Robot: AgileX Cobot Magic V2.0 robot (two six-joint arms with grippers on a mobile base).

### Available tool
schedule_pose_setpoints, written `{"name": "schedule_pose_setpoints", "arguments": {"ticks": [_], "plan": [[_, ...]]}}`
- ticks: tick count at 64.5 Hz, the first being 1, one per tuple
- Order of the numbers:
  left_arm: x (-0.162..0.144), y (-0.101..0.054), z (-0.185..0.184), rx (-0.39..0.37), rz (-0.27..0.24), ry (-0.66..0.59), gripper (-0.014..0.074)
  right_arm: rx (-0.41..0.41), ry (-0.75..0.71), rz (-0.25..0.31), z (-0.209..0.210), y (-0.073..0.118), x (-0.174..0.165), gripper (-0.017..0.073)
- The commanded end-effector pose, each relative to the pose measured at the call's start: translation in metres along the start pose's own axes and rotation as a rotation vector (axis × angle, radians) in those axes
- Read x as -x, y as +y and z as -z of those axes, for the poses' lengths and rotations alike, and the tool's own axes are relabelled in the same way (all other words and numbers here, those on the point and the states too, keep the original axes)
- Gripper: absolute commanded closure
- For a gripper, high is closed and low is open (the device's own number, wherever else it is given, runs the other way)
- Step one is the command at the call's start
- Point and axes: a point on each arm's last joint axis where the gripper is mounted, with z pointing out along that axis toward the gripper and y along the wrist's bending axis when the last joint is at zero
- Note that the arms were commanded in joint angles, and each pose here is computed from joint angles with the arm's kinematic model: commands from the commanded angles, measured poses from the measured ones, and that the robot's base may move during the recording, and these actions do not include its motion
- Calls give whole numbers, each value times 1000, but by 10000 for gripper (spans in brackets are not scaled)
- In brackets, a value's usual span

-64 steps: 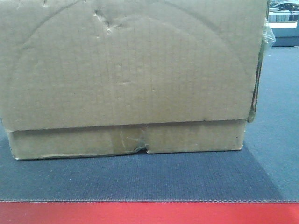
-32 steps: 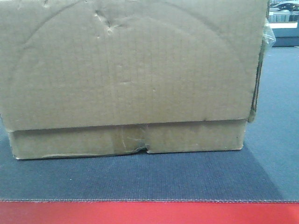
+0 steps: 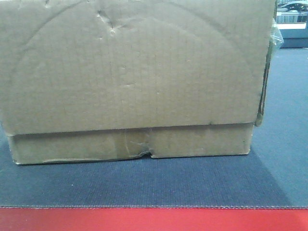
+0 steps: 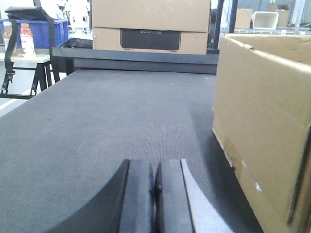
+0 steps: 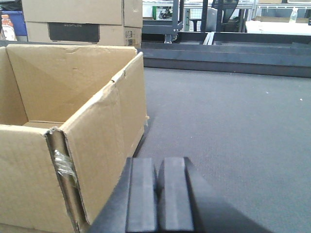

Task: Grab carton from right shelf to conveyor
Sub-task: 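Withdraw both grippers away from the carton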

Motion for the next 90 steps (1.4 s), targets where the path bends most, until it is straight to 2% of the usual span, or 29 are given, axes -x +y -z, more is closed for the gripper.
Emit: {"name": "schedule_pose_setpoints", "arguments": {"ticks": [1,69,71,76,79,90], "plan": [[2,0,1,3,-3,-40,593,-5,-37,17,1,0,3,628],[3,0,1,3,-3,-44,593,-3,-57,10,1,0,5,628],[3,0,1,3,-3,-44,593,-12,-65,14,1,-1,6,628],[3,0,1,3,-3,-44,593,-56,-66,81,1,-3,6,628],[3,0,1,3,-3,-44,593,-90,-65,102,2,-5,5,628],[3,0,1,3,-3,-44,593,-187,-69,101,0,-12,-12,628]]}}
